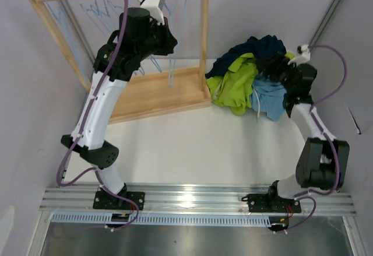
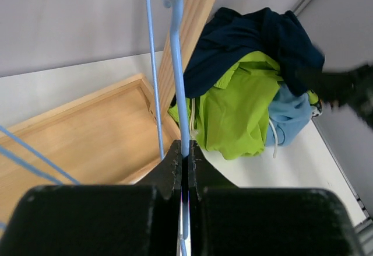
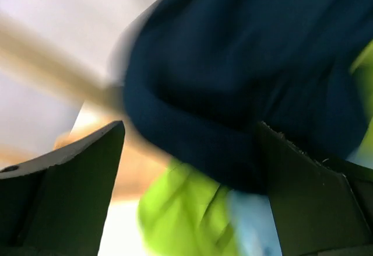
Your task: Remove the shorts from the hanger
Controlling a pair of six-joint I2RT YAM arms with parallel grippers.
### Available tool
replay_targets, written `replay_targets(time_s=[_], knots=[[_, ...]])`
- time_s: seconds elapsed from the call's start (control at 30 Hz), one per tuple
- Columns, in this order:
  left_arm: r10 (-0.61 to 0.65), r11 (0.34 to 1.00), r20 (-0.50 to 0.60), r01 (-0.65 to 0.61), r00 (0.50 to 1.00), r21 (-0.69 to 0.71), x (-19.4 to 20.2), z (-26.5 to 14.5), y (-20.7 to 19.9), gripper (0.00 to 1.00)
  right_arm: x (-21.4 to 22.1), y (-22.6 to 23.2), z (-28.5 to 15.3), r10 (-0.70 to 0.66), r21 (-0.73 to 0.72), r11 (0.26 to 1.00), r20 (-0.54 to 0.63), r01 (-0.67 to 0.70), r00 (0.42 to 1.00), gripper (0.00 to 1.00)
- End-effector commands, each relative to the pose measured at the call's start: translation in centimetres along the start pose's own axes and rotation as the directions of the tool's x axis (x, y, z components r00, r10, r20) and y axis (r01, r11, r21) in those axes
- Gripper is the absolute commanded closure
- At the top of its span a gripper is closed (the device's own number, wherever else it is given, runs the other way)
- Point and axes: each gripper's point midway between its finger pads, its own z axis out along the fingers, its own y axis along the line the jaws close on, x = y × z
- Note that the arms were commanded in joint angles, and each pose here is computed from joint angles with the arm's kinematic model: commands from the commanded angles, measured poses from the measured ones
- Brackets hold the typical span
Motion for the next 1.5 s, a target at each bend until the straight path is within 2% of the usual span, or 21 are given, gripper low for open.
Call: replay_targets(time_s=[0.0,0.3,0.37,0.53,0.63,0.67,0.87,0.93,1.0,1.07,1.1,1.13,1.2,1.23,1.27,1.3,1.33,1.37,1.4,1.43,1.47], knots=[[-0.043,0.999,0.095,0.045,0.994,-0.012,-3.0,1.3,0.6,1.00,2.9,6.1,-4.6,0.020,-0.200,0.980,0.010,-0.018,1.000,0.00],[-0.095,0.993,0.216,0.108,0.972,-0.049,-6.2,5.1,4.4,1.00,15.2,9.8,-12.5,-0.065,-0.277,0.961,-0.210,0.005,0.976,0.01],[-0.085,0.993,0.234,0.100,0.969,-0.055,-6.5,6.4,5.0,1.00,17.6,12.3,-14.0,-0.071,-0.361,0.932,-0.255,-0.027,0.964,0.01],[-0.109,0.987,0.221,0.132,0.969,-0.091,-5.5,8.8,6.7,1.00,24.8,15.9,-17.2,-0.123,-0.417,0.907,-0.395,-0.059,0.910,0.01],[-0.110,0.986,0.204,0.132,0.973,-0.099,-4.8,9.6,7.2,0.96,26.0,16.7,-17.9,-0.128,-0.419,0.906,-0.404,-0.059,0.906,0.01],[-0.110,0.986,0.195,0.132,0.975,-0.103,-4.4,9.9,7.3,0.92,26.5,17.3,-18.2,-0.139,-0.434,0.899,-0.410,-0.059,0.902,0.01],[-0.099,0.990,0.155,0.113,0.983,-0.084,-3.4,9.4,6.9,0.71,26.3,18.5,-18.3,-0.181,-0.453,0.891,-0.401,-0.023,0.898,0.01],[-0.103,0.990,0.144,0.116,0.984,-0.079,-3.0,9.0,6.9,0.57,26.0,18.4,-18.4,-0.187,-0.449,0.894,-0.395,-0.012,0.899,0.01],[-0.099,0.992,0.163,0.109,0.982,-0.056,-3.8,7.1,6.1,0.49,26.0,18.3,-18.6,-0.187,-0.446,0.895,-0.397,-0.011,0.899,0.01],[-0.092,0.994,0.130,0.099,0.987,-0.051,-2.8,6.5,5.8,0.41,25.8,18.4,-18.9,-0.182,-0.442,0.897,-0.398,-0.015,0.899,0.01],[-0.089,0.995,0.143,0.095,0.986,-0.036,-3.4,4.7,5.1,0.38,25.7,18.4,-19.1,-0.179,-0.442,0.897,-0.398,-0.017,0.900,0.01],[-0.083,0.996,0.122,0.087,0.989,-0.024,-2.7,4.1,4.2,0.29,25.1,18.6,-19.2,-0.173,-0.439,0.898,-0.385,-0.015,0.907,0.00],[-0.046,0.999,0.086,0.047,0.995,-0.010,-1.3,3.0,3.2,0.22,24.5,18.7,-19.3,-0.168,-0.417,0.909,-0.387,-0.010,0.907,0.01],[-0.029,0.999,0.102,0.026,0.994,0.032,-1.7,0.6,1.3,0.16,23.5,18.7,-19.2,-0.157,-0.393,0.920,-0.365,0.001,0.918,0.01],[-0.008,0.999,0.108,0.002,0.994,0.051,-1.6,-0.6,0.5,0.10,23.7,18.0,-19.5,-0.161,-0.356,0.934,-0.401,0.009,0.902,0.01],[0.002,0.999,0.063,-0.005,0.998,0.046,0.3,-0.7,0.5,0.05,21.7,19.0,-19.1,-0.153,-0.346,0.938,-0.374,0.015,0.915,0.01],[0.005,0.997,0.101,-0.013,0.995,0.081,-0.5,-3.7,-0.9,0.01,20.6,18.8,-18.8,-0.144,-0.302,0.953,-0.359,0.032,0.922,0.00],[0.004,0.996,0.114,-0.014,0.993,0.091,-0.6,-5.1,-1.3,0.01,20.5,18.3,-19.4,-0.154,-0.270,0.962,-0.396,0.046,0.905,0.01],[0.011,0.996,0.063,-0.016,0.998,0.084,1.7,-5.2,-1.0,0.01,17.8,19.8,-19.4,-0.159,-0.284,0.957,-0.356,0.056,0.921,0.01],[0.003,0.993,0.113,-0.016,0.994,0.114,0.9,-8.7,-1.7,0.01,16.5,20.2,-19.6,-0.161,-0.281,0.958,-0.342,0.063,0.926,0.01],[0.004,0.994,0.097,-0.015,0.995,0.113,2.3,-9.5,-1.4,0.01,15.7,20.3,-20.5,-0.169,-0.271,0.960,-0.355,0.072,0.920,0.01]])
